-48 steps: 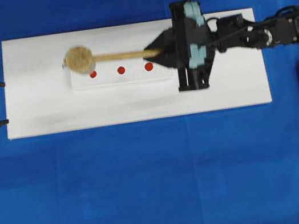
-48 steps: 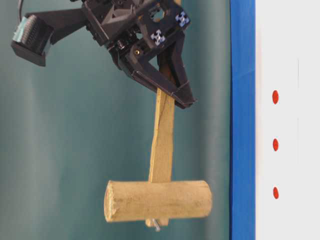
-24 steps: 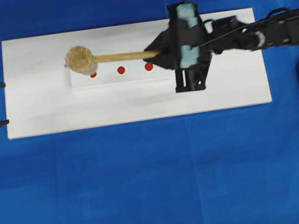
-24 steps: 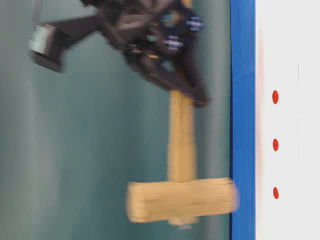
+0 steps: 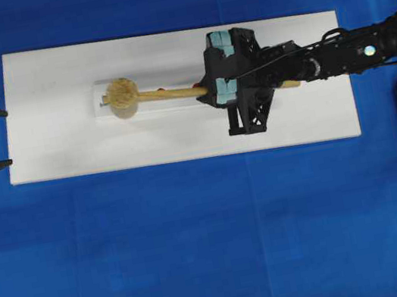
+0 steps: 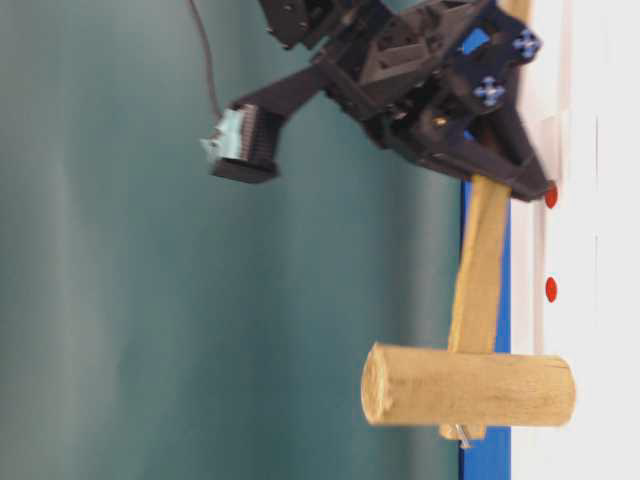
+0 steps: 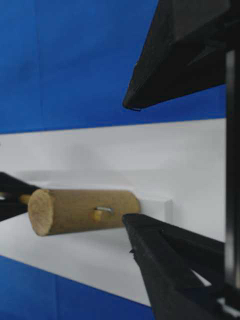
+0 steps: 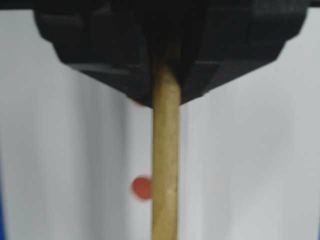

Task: Hit the mark with a hammer.
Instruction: 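Raise the mallet head up and away from the dots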

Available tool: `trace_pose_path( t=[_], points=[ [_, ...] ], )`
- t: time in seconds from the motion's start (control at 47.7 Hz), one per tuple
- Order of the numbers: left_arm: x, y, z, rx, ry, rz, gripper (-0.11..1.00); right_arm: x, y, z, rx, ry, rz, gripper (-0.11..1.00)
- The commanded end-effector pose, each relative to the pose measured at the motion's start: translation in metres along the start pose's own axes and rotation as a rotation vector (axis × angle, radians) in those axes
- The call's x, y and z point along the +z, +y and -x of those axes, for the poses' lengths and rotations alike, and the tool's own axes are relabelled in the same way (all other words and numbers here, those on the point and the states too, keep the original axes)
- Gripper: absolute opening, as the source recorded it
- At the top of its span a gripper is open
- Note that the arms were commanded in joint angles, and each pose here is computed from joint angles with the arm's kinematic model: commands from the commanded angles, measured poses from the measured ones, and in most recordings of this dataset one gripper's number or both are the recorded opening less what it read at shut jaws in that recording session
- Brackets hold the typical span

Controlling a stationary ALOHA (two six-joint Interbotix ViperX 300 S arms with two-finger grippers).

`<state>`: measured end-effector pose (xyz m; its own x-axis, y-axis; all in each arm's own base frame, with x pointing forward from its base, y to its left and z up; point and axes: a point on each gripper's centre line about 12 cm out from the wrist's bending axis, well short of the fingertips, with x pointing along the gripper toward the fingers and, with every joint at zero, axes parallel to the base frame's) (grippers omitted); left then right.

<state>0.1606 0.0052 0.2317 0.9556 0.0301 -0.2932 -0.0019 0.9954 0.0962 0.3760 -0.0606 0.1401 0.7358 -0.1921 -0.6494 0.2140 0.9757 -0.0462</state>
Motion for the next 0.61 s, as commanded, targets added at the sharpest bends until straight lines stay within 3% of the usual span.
trace_pose_path(
  t=[0.0, 0.252, 0.587],
  points=[
    [0.003, 0.001, -0.001, 0.002, -0.006, 0.002, 0.82, 0.029, -0.005, 0.020, -0.026, -0.106, -0.012, 0.02],
    [0.003, 0.001, -0.001, 0.002, -0.004, 0.002, 0.82, 0.055, -0.005, 0.073, -0.013, -0.248, -0.001, 0.02],
    [0.003, 0.001, -0.001, 0.002, -0.006, 0.002, 0.82, 0.034, -0.012, 0.114, -0.039, -0.303, -0.020, 0.02]
  ],
)
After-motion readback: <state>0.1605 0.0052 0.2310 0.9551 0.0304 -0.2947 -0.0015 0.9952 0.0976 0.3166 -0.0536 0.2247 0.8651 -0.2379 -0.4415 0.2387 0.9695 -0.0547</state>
